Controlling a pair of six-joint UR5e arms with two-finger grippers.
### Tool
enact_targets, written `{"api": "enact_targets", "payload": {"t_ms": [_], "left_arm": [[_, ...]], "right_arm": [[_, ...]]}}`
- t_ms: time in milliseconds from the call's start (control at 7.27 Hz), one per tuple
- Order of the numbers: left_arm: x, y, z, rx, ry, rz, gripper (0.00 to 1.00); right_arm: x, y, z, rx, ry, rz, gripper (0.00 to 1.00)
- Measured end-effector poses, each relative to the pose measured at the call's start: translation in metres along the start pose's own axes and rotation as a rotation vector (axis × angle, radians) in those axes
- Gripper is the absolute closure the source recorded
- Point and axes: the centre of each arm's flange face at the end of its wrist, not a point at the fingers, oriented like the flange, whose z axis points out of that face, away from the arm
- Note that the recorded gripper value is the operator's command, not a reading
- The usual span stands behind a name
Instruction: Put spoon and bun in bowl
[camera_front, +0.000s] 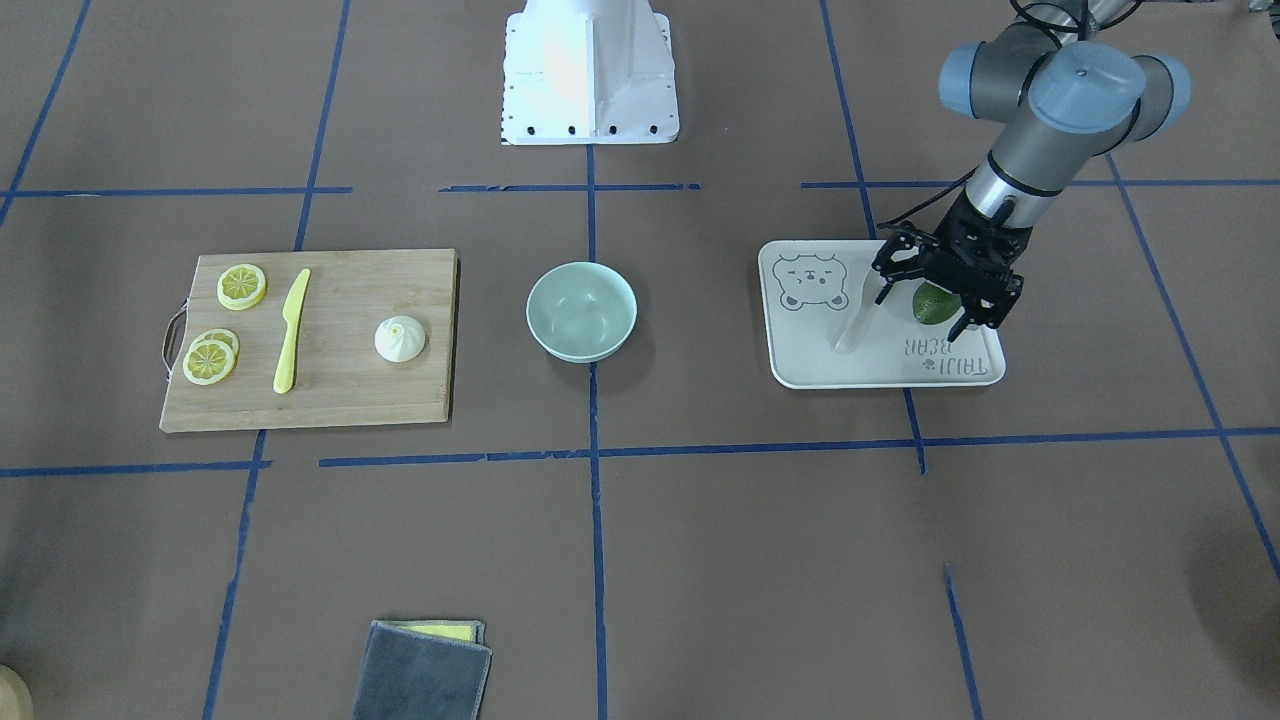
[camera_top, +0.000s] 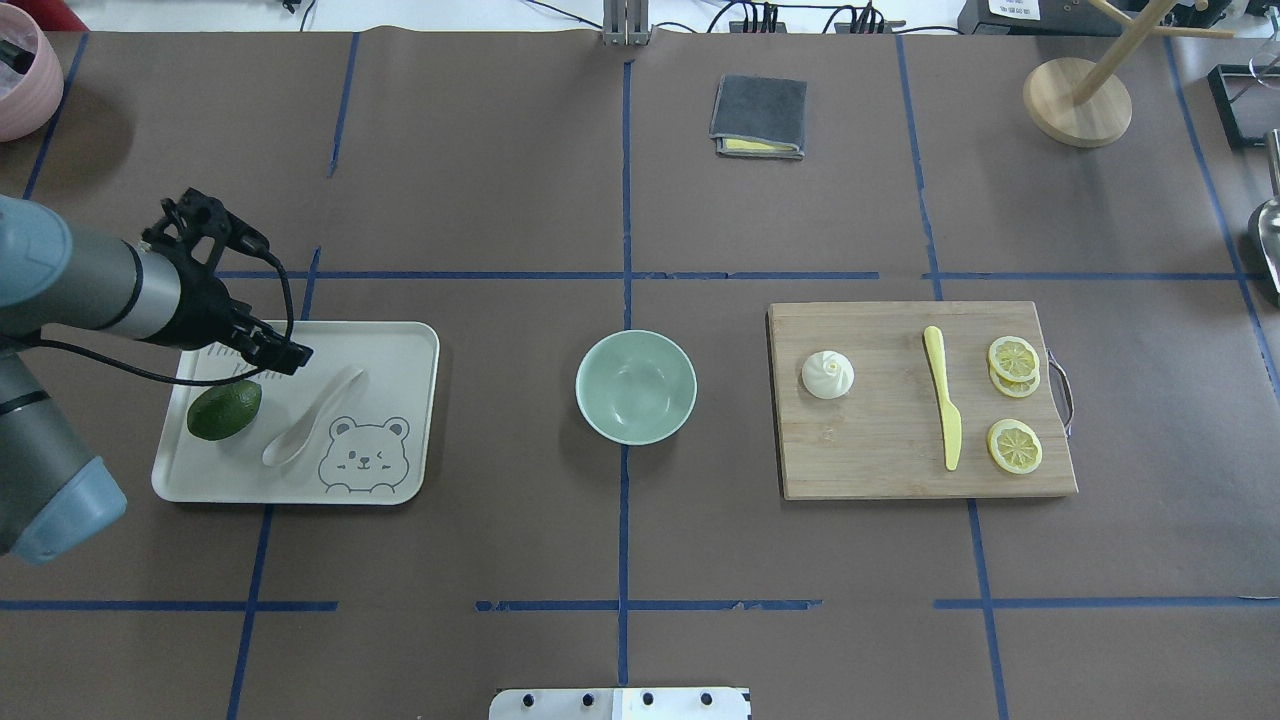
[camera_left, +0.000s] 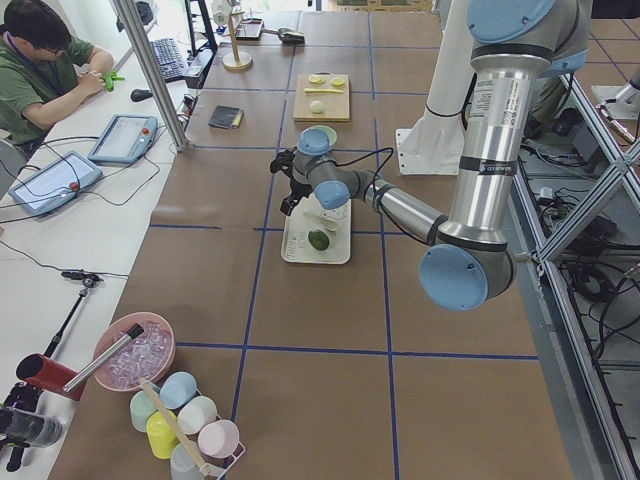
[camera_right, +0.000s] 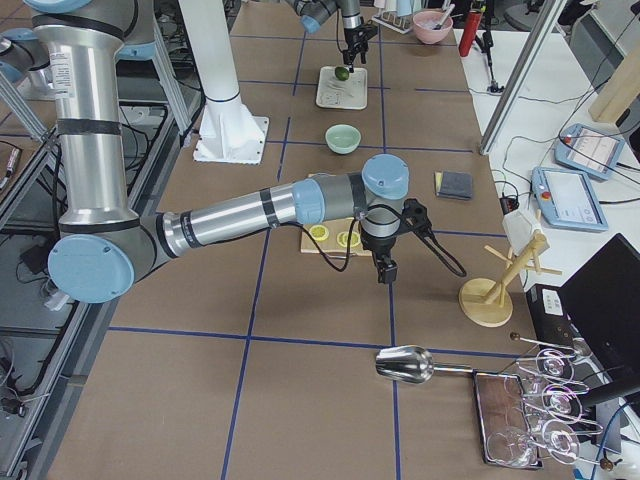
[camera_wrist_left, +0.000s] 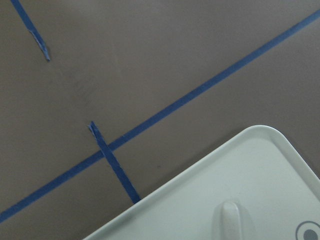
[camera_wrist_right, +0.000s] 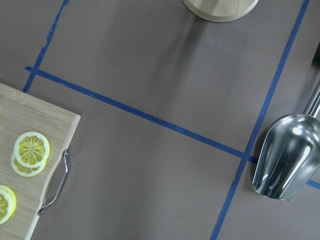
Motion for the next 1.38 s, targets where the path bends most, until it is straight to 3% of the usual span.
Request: {"api": "enact_targets", "payload": {"t_ms": [138, 413, 688, 826, 963, 1101, 1376], "left_arm": [[0.014, 0.009, 0.016, -0.023, 0.003, -0.005, 0.07], [0.040, 0.021, 0.038, -0.047, 0.005, -0.016, 0.30], [0.049, 0.028, 0.051, -0.057, -0.001, -0.017, 0.38], [0.049, 0.030, 0.055, -0.058, -0.004, -0.016, 0.54], [0.048, 0.031, 0.058, -0.058, -0.004, -0.015, 0.85], [0.049, 0.031, 0.060, -0.059, -0.005, -0.014, 1.00], [0.049, 0.030, 0.060, -0.054, -0.009, -0.013, 1.00]], "right_arm": [[-0.001, 0.000, 0.001, -0.002, 0.000, -0.001, 0.00], [0.000, 0.000, 0.002, -0.004, 0.001, -0.001, 0.00], [0.000, 0.000, 0.002, -0.005, 0.002, -0.001, 0.00], [0.000, 0.000, 0.002, -0.005, 0.002, -0.001, 0.00], [0.000, 0.000, 0.002, -0.005, 0.002, -0.001, 0.00], [0.000, 0.000, 0.002, -0.005, 0.002, -0.001, 0.00], [0.000, 0.000, 0.002, -0.005, 0.001, -0.001, 0.00]]}}
